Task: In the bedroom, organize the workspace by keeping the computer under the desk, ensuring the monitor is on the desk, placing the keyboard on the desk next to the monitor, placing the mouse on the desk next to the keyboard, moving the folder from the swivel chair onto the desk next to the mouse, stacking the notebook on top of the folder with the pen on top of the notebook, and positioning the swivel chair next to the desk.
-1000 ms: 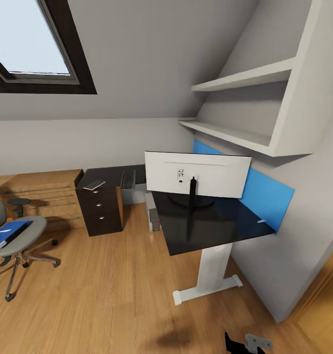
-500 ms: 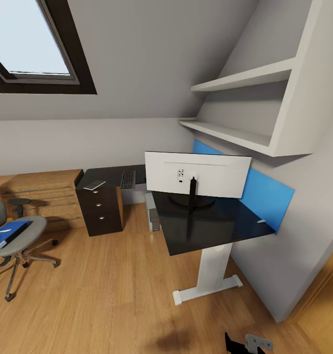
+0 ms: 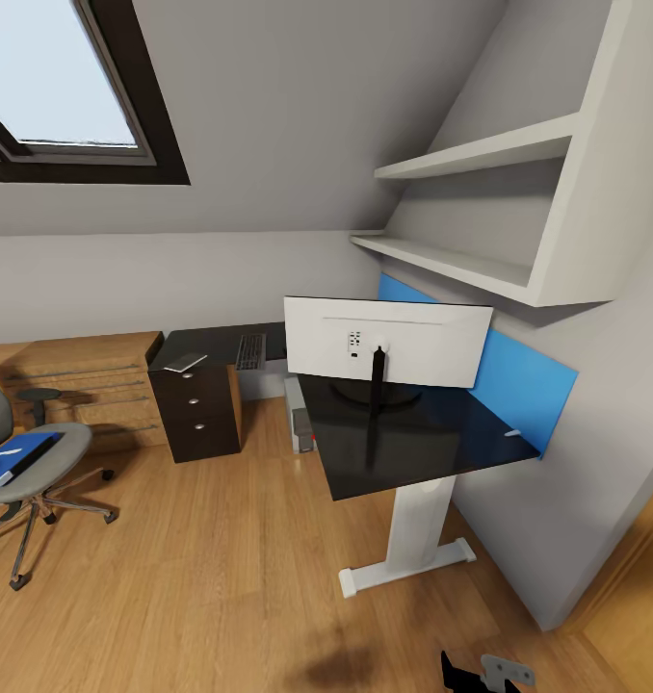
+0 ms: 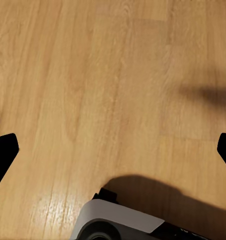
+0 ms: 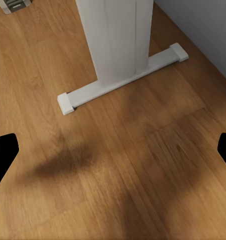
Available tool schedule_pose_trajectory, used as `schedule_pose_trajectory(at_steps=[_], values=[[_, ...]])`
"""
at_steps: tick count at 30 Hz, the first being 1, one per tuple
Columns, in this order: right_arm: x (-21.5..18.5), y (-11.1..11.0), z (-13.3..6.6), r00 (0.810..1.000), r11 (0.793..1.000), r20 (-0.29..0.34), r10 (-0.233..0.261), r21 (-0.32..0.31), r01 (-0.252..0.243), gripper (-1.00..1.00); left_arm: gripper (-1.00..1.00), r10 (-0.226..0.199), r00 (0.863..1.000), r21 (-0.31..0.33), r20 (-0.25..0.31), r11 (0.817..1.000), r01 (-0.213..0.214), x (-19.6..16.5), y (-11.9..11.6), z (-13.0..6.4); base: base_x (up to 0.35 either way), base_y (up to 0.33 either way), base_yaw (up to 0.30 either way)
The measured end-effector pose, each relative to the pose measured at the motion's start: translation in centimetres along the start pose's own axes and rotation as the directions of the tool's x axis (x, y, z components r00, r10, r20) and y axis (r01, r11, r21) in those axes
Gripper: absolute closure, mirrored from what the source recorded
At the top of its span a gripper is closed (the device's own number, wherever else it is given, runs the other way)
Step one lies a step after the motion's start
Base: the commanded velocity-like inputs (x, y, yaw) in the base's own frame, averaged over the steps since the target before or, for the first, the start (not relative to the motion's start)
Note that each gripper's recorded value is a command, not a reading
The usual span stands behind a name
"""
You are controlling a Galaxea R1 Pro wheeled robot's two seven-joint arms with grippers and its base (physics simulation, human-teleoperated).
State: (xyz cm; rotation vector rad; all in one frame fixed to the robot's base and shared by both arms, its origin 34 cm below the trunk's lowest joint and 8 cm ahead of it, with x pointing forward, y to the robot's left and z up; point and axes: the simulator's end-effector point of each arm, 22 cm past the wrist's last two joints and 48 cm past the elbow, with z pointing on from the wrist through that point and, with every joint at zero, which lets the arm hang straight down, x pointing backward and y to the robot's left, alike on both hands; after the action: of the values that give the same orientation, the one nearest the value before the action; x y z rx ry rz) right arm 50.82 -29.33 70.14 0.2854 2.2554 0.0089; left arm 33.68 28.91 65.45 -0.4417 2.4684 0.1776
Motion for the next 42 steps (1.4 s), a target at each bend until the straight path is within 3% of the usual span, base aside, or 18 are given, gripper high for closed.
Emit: schedule_pose_trajectory(at_steps=[8,12,16,42], values=[[0.1,0.4,0.0,1.0,1.0,0.0,0.001,-0.007,-0.001,-1.0,-1.0,0.001,1.0,-0.003,0.001,1.0,-0.001,-0.1,0.2,0.0,0.0,0.0,0.0],[0.7,3.3,-0.2,1.0,0.999,-0.009,0.022,-0.039,-0.022,-1.0,-1.0,0.002,1.0,-0.004,0.002,1.0,-0.002,-0.1,0.3,0.1,0.0,0.0,0.022],[1.0,4.4,-0.3,0.999,0.998,-0.013,0.032,-0.049,-0.032,-1.0,-1.0,0.002,1.0,-0.005,0.001,1.0,-0.002,-0.1,0.4,0.1,0.0,0.0,0.101],[2.2,4.7,-0.3,0.999,0.998,-0.033,0.037,-0.046,-0.038,-1.0,-1.0,0.008,1.0,-0.008,-0.023,1.0,-0.008,1.0,0.4,0.0,0.0,0.0,0.187]])
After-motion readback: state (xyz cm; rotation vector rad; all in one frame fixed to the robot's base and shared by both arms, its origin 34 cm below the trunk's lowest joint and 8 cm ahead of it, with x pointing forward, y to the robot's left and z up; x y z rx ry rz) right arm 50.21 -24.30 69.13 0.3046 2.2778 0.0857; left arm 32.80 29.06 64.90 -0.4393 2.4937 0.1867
